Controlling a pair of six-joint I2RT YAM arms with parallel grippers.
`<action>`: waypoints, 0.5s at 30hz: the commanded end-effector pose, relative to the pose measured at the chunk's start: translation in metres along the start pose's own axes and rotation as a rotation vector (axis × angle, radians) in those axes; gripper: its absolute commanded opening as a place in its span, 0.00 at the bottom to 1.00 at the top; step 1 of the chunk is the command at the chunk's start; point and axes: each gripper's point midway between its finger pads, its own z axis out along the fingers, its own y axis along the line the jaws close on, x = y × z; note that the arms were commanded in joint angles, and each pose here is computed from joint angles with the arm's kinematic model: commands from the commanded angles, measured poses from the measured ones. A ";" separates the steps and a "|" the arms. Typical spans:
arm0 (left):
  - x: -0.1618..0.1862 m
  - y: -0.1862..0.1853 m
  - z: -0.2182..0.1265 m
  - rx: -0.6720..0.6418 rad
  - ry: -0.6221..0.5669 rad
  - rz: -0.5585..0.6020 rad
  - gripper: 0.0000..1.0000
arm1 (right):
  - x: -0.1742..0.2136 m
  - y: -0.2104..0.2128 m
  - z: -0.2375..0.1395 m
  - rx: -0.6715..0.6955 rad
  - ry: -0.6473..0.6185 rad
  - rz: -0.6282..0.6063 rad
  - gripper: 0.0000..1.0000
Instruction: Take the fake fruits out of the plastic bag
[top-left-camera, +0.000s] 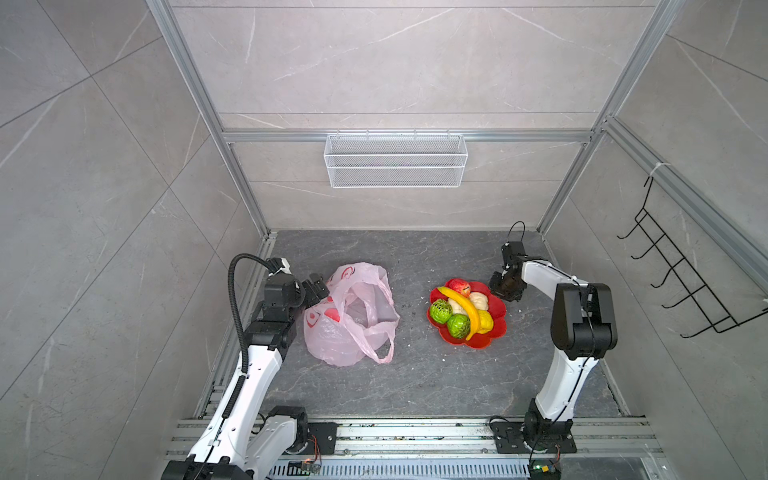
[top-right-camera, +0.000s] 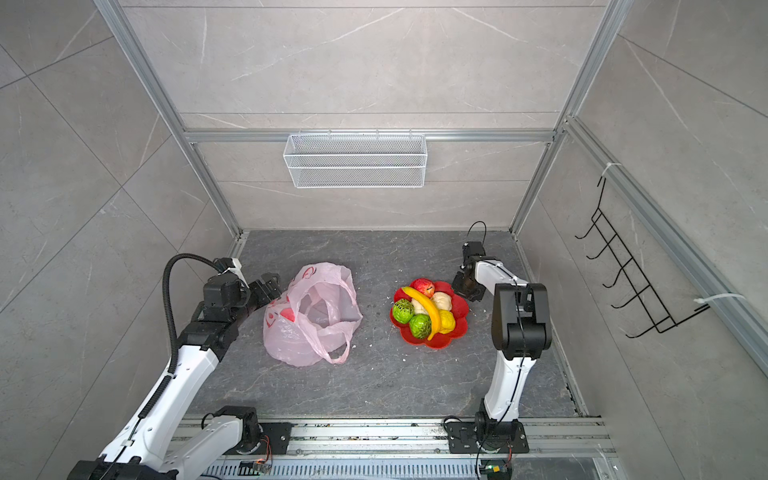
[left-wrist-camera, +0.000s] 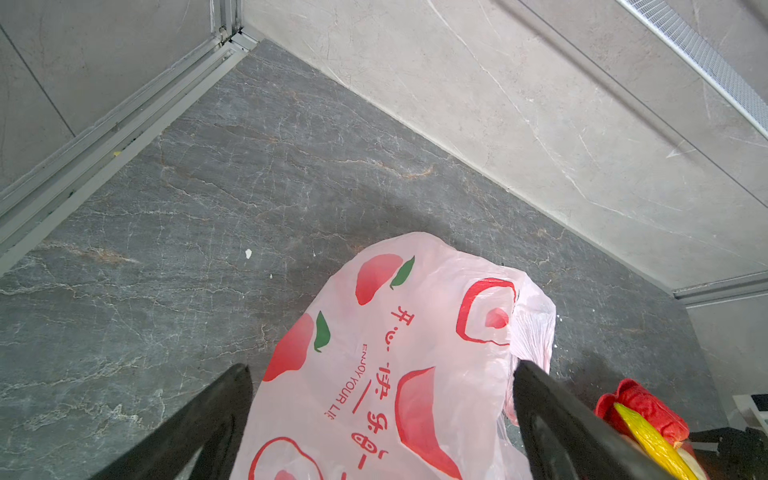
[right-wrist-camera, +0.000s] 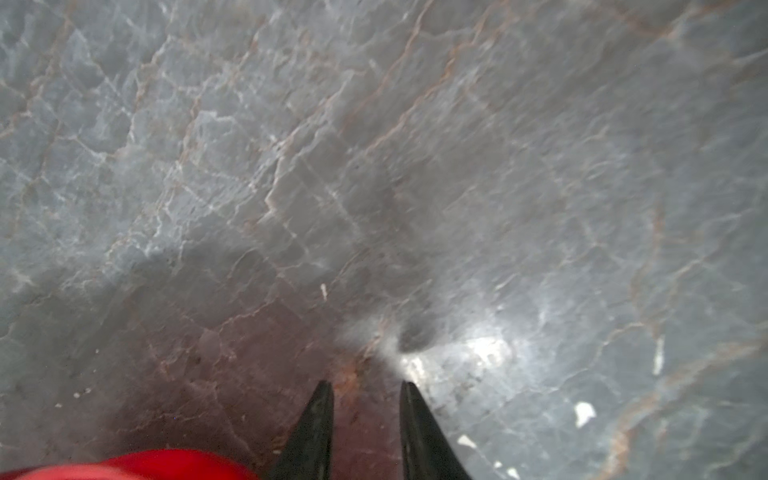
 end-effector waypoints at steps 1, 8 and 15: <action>-0.007 0.002 -0.007 -0.006 -0.040 -0.012 0.99 | 0.019 0.014 -0.001 -0.010 0.033 0.005 0.31; -0.002 0.013 -0.006 -0.041 -0.055 -0.032 1.00 | 0.043 0.045 -0.006 -0.013 0.041 0.004 0.31; 0.010 0.017 0.008 -0.041 -0.036 -0.053 1.00 | 0.068 0.078 -0.010 -0.012 0.033 -0.012 0.31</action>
